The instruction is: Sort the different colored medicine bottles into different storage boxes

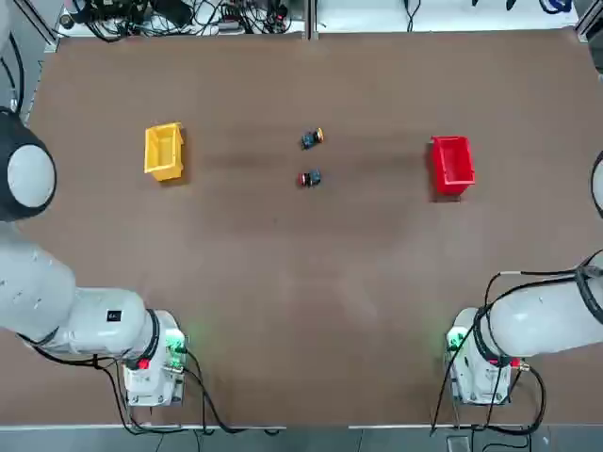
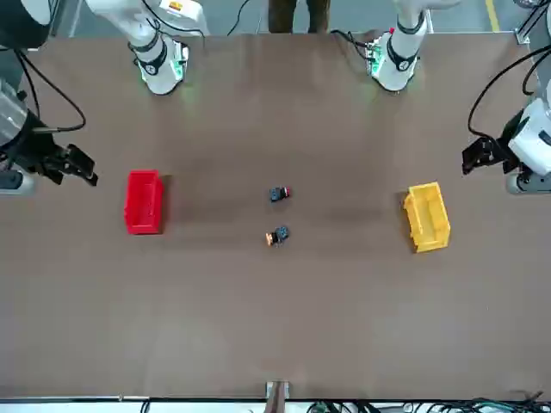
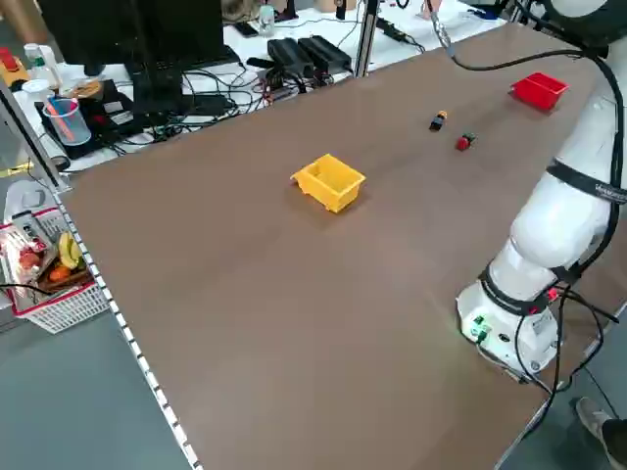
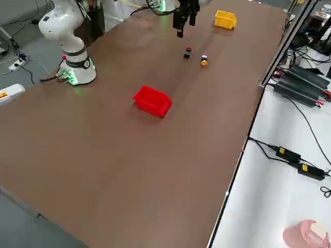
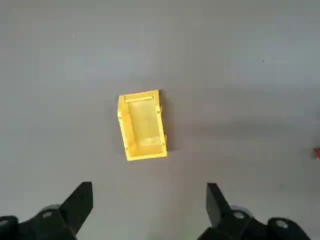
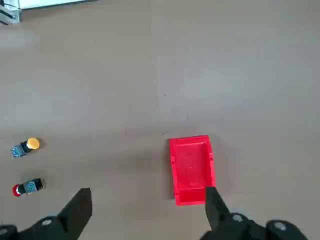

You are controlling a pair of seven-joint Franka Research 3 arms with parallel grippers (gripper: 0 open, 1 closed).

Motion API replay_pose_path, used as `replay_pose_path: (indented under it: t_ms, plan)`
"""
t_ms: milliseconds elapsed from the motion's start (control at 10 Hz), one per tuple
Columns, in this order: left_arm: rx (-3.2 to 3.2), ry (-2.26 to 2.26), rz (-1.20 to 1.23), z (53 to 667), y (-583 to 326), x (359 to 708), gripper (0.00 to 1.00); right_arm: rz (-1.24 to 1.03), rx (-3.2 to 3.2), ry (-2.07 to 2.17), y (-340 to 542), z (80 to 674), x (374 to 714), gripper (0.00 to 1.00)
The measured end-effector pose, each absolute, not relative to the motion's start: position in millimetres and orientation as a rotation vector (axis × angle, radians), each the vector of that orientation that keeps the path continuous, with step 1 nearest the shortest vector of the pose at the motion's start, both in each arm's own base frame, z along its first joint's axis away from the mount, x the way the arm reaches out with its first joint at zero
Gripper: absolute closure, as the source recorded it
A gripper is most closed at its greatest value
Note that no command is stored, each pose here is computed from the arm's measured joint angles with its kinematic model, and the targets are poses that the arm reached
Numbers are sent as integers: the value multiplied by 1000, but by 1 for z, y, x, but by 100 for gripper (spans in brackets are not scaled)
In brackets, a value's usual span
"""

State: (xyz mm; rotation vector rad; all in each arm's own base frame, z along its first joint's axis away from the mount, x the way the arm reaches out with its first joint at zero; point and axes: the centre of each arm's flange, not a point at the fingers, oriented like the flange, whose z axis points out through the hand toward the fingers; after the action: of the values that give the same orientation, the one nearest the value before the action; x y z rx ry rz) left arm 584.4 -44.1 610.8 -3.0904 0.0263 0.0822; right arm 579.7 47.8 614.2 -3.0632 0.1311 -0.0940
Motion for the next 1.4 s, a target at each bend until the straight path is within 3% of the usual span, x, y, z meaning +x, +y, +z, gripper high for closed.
replay_pose_path:
  t_ms: [500,1000,1400]
  plan:
    - [-3129,61,13,598,-96,595,0,-83,-3065,129,48,611,580,0]
    - [-3193,-322,-9,489,-248,625,0,-55,-3071,44,61,604,578,0]
    - [-3111,-695,-13,392,-369,604,0,-5,-3065,-257,91,583,574,0]
